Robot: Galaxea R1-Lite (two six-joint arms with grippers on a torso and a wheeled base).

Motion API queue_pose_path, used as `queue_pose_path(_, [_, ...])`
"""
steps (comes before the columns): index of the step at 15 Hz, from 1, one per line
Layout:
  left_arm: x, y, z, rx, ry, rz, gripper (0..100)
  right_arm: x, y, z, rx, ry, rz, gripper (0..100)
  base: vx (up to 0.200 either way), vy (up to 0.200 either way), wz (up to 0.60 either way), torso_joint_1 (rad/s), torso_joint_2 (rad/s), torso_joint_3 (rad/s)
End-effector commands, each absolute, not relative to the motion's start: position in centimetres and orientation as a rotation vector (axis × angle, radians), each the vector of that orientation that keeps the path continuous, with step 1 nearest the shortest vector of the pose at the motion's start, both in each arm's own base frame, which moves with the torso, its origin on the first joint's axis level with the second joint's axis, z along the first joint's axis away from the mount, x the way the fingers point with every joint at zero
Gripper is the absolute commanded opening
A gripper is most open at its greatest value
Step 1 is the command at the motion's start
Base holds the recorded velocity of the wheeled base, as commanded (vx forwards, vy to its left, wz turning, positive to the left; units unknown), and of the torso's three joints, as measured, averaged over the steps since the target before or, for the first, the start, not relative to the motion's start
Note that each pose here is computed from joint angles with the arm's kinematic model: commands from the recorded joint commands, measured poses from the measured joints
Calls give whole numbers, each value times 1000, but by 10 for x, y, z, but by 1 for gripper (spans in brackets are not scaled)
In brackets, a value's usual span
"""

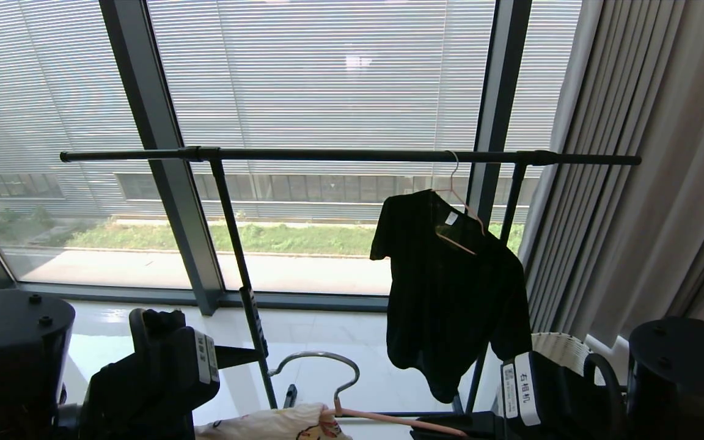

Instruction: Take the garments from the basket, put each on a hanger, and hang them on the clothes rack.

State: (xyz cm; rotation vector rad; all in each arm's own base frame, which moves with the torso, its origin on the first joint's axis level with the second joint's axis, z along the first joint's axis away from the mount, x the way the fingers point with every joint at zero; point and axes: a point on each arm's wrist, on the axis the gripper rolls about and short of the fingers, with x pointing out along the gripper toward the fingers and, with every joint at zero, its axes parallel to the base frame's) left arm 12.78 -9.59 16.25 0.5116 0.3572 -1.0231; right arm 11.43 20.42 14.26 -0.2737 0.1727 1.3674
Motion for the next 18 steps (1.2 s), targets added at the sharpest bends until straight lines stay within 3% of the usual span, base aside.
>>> queue_pose_path(1, [135, -102, 153, 516, 397, -1031, 100, 111, 205, 145, -272, 162, 1380, 0, 0, 0, 0, 0, 0, 0])
queue_pose_path(2, [135, -102, 152, 518, 391, -1036, 100, 111, 206, 145, -272, 160, 1383, 0, 0, 0, 0, 0, 0, 0])
queue_pose_path(3, [135, -103, 152, 519, 389, -1037, 0, 110, 205, 146, -271, 157, 1383, 0, 0, 0, 0, 0, 0, 0])
queue_pose_path(9, [134, -102, 154, 509, 382, -1033, 0, 105, 196, 141, -280, 176, 1381, 0, 0, 0, 0, 0, 0, 0])
queue_pose_path(10, [134, -102, 155, 509, 380, -1032, 0, 104, 192, 139, -285, 184, 1369, 100, 0, 0, 0, 0, 0, 0])
queue_pose_path(15, [134, -94, 148, 550, 424, -885, 0, 126, 173, 143, -287, 178, 1110, 100, 0, 0, 0, 0, 0, 0])
queue_pose_path(17, [140, -88, 154, 415, 473, -691, 0, 133, 167, 144, -280, 178, 1063, 100, 0, 0, 0, 0, 0, 0])
queue_pose_path(18, [141, -87, 165, 339, 450, -575, 0, 135, 165, 144, -277, 180, 1054, 100, 0, 0, 0, 0, 0, 0])
